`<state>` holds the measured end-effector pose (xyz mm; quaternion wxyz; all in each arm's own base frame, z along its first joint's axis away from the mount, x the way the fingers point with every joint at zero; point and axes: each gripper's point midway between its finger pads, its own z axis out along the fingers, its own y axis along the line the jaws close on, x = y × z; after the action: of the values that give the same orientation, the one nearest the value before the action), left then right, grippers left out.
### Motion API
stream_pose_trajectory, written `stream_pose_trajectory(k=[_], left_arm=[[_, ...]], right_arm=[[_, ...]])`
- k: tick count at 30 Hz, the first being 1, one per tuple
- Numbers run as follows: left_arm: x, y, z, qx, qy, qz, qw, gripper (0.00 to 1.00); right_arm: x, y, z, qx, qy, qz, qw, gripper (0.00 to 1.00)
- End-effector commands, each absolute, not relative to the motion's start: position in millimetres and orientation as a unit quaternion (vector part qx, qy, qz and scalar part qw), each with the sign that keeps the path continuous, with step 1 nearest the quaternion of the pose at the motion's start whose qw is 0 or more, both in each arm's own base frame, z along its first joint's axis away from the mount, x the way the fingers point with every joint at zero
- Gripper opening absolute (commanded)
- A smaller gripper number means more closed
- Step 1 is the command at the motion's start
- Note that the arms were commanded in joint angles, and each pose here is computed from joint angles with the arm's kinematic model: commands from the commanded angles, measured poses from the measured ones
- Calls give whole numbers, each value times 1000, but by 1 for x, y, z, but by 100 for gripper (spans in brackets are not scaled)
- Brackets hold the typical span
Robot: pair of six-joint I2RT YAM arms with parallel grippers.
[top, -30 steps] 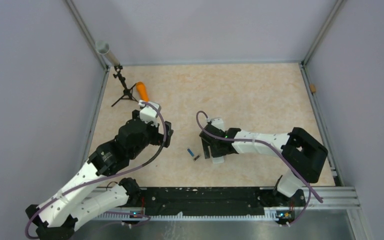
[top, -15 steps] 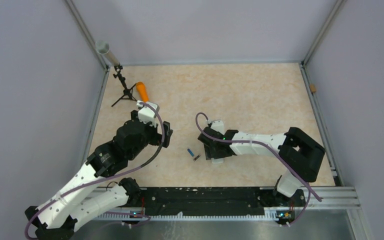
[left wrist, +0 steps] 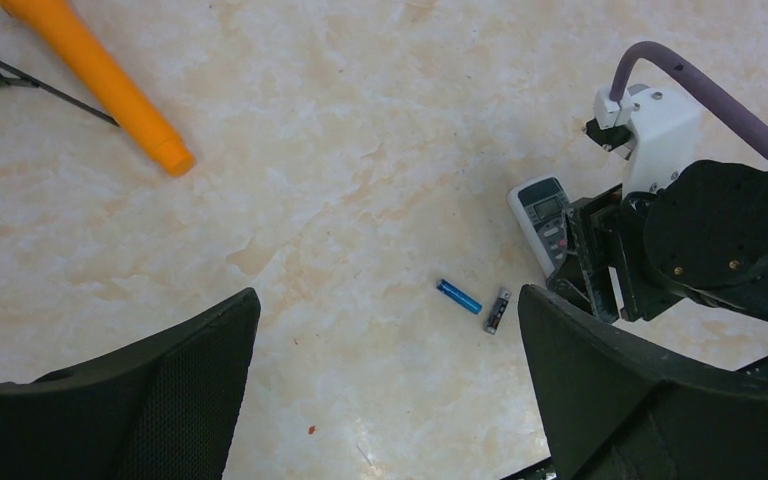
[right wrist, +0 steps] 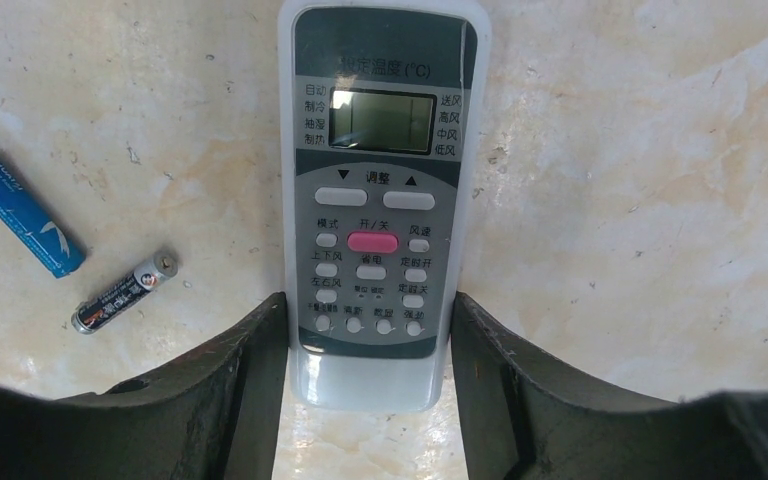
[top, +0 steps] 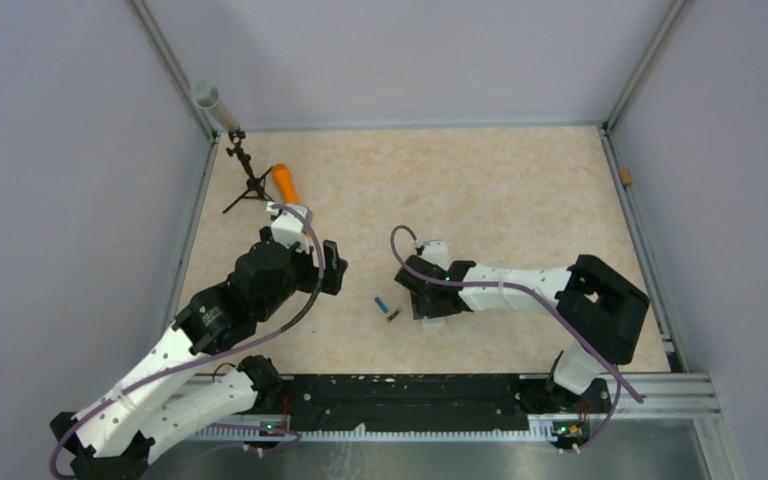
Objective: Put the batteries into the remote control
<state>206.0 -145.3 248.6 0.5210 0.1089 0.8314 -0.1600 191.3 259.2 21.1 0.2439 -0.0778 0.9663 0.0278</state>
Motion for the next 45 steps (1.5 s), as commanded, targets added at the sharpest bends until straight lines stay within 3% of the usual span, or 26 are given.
stream_pose_trajectory(k=[1, 15, 28, 45], left_arm=[[207, -151, 239, 63, 842, -183, 504, 99], [218, -188, 214, 44, 854, -266, 445, 99], [229, -205, 223, -5, 791, -483, 375, 99], [215, -218, 254, -5, 700, -630, 337, 99]], right_arm=[[188, 253, 28, -81, 963, 25, 257, 0], [191, 265, 98, -124, 934, 165, 292, 0], [193, 277, 160, -159, 876, 363, 276, 0], [173, 324, 249, -205, 731, 611, 225, 0]])
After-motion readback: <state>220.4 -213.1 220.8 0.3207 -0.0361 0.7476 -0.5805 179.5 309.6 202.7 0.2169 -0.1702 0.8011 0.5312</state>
